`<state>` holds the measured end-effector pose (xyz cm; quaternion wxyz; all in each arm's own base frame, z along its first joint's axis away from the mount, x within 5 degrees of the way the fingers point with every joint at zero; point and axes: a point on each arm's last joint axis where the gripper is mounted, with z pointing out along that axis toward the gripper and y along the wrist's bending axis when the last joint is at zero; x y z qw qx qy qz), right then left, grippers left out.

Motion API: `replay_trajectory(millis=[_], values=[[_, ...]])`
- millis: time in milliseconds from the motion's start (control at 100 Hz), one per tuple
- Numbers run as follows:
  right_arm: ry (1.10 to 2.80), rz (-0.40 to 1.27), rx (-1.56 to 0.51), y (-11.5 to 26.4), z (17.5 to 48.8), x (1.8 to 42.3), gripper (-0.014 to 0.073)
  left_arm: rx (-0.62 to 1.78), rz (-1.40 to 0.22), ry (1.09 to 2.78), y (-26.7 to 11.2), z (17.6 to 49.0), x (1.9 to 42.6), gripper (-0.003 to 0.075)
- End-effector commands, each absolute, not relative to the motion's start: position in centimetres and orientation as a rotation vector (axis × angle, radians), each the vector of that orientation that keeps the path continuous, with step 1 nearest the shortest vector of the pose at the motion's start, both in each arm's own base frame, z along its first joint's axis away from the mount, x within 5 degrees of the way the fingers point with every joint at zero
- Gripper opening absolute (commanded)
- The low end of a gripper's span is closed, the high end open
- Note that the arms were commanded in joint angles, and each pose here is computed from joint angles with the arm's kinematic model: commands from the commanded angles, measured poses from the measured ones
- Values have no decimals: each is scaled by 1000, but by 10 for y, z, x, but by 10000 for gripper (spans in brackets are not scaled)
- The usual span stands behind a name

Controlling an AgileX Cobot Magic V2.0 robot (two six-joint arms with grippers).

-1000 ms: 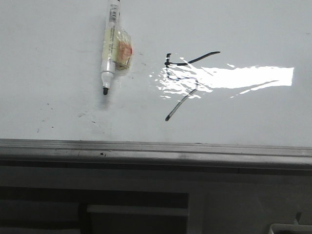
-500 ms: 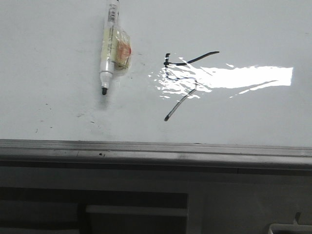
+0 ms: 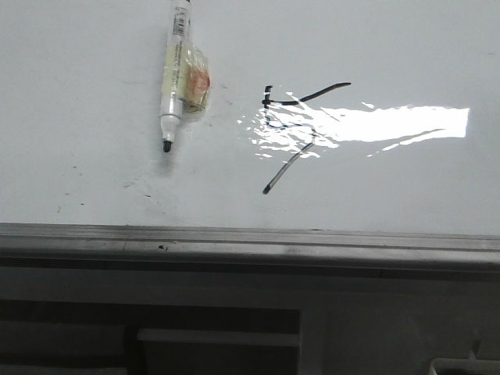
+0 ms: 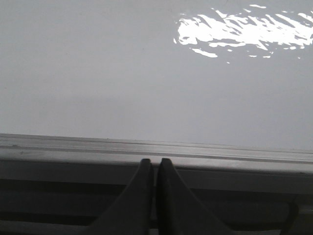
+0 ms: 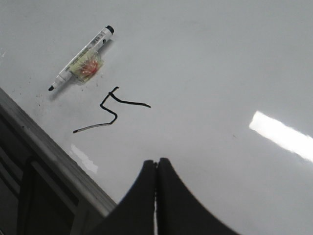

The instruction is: Write number 5 on whiteboard

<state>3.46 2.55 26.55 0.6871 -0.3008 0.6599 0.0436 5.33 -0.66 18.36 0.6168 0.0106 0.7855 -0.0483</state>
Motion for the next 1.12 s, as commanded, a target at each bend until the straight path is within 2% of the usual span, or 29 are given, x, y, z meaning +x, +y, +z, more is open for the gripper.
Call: replay_trajectory(millis=[0, 90, 200, 320, 500, 570, 740, 1110], values=[[1429, 25, -638, 22, 272, 38, -63, 0, -124, 1755, -6, 182, 54, -20], [1478, 58, -517, 19, 261, 44, -63, 0, -124, 1755, -6, 182, 54, -20], [1557, 12, -384, 12, 240, 52, -63, 0, -124, 1755, -6, 182, 54, -20], [1663, 76, -150, 6, 212, 58, -63, 0, -124, 1755, -6, 182, 54, -20], [1802, 2, -67, 0, 177, 59, -63, 0, -124, 1755, -6, 182, 54, -20], [1837, -18, -48, -2, 174, 58, -63, 0, -124, 1755, -6, 182, 54, -20], [1770, -37, -56, -3, 178, 54, -63, 0, -124, 1755, -6, 182, 54, -20], [1778, -40, -56, -3, 177, 54, -63, 0, -124, 1755, -6, 182, 54, -20]])
